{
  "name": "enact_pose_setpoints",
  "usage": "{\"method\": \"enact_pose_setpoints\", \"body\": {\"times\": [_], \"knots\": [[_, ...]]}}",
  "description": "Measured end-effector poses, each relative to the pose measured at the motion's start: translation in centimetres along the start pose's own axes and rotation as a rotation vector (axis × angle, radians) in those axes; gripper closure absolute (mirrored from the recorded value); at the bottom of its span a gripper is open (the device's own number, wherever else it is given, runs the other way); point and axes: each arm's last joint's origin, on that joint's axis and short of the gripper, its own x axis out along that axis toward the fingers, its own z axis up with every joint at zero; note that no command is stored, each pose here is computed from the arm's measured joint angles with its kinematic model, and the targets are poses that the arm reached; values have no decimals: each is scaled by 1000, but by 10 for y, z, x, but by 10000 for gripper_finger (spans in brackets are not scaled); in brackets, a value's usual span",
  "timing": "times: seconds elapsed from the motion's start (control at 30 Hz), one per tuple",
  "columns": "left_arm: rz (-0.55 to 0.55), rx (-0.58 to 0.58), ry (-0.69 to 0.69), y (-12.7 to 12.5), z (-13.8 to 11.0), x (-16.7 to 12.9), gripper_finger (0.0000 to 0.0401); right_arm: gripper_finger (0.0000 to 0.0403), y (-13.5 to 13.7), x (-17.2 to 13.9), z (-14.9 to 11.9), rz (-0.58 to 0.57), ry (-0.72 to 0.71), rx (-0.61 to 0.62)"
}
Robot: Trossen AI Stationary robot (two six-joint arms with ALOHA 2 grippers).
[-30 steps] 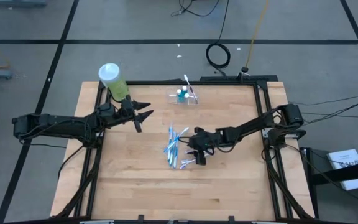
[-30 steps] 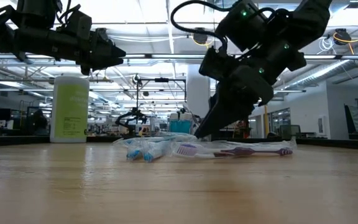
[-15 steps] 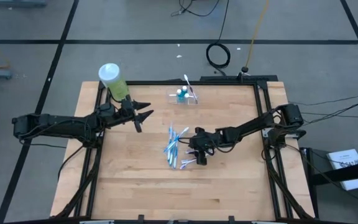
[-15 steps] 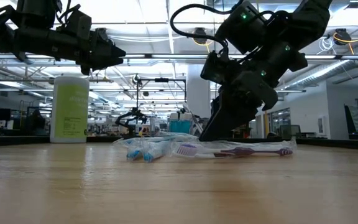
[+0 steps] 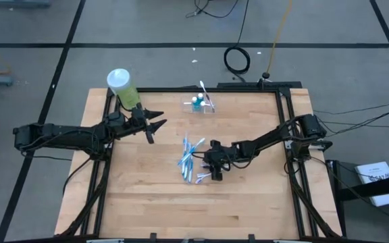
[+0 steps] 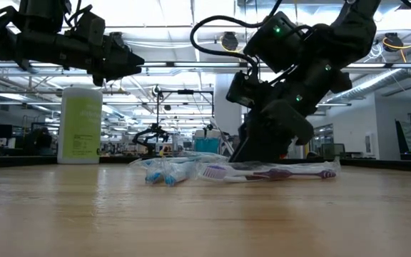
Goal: Pick & Place toothbrushing station
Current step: Put the purple toothbrush into the transparent organizer
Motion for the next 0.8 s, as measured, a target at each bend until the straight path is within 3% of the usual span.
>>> {"method": "enact_pose_setpoints", "body": {"times": [0.17,0.53,0.8], "knots": [[0,0,0,0,0,0,205,273,-2,-1,0,-4,0,-15],[0,0,0,0,0,0,205,383,-4,-9,5,-14,-11,-64],[0,0,0,0,0,0,205,383,-17,-50,39,-45,-180,-90]]}}
